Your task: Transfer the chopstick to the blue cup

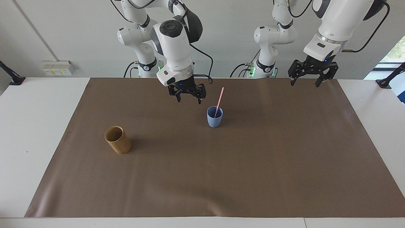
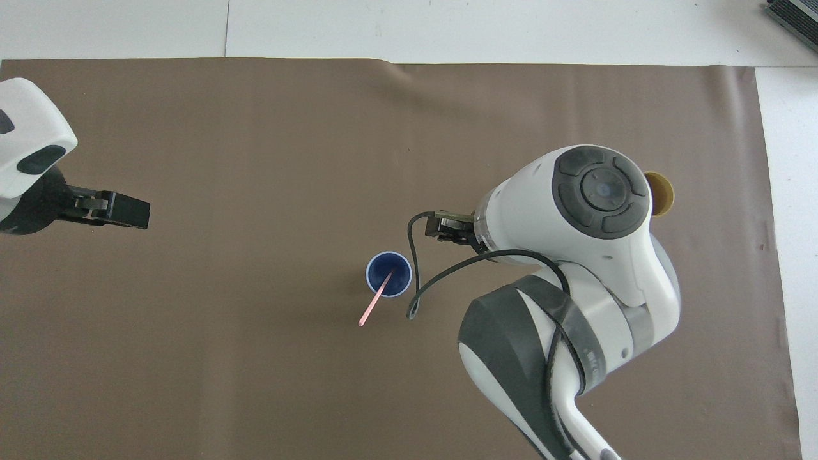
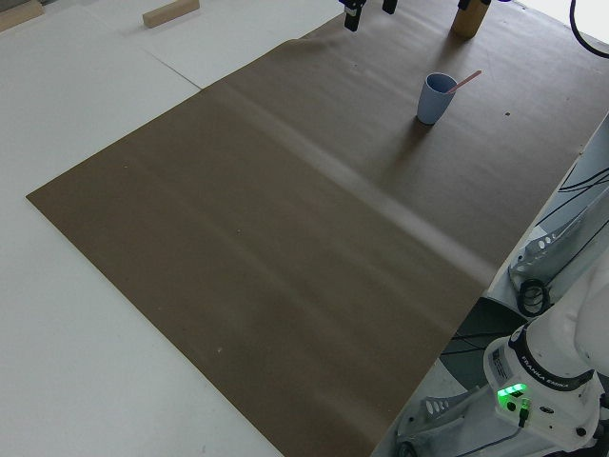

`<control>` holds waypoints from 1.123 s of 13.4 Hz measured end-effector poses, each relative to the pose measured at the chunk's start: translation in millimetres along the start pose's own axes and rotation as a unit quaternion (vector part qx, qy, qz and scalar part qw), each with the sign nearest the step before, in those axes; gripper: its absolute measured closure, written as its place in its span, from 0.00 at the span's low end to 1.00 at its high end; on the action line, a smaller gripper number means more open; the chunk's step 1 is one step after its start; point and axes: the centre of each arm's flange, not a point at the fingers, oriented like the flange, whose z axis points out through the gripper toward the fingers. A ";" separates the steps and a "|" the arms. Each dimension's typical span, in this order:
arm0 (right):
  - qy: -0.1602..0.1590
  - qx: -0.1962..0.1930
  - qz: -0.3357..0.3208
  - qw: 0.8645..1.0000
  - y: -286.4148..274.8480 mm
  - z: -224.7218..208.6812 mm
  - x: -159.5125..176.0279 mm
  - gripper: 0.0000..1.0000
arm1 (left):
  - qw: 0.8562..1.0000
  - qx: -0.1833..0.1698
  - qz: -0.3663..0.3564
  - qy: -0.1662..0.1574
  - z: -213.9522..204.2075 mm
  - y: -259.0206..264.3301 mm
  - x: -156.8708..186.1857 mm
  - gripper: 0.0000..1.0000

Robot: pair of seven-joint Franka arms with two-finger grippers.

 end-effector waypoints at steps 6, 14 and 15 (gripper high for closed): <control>0.017 -0.008 -0.028 0.999 93.6 -86.7 37.1 0.00 | 1.000 0.000 -0.001 0.000 0.0 -0.1 0.0 0.00; 0.010 -0.042 -0.004 0.999 180.8 -160.8 47.3 0.00 | 1.000 0.000 -0.003 0.000 0.0 -0.3 0.0 0.00; 0.010 -0.042 0.004 0.999 193.7 -169.5 45.2 0.00 | 1.000 0.000 -0.003 0.000 0.0 -0.3 0.0 0.00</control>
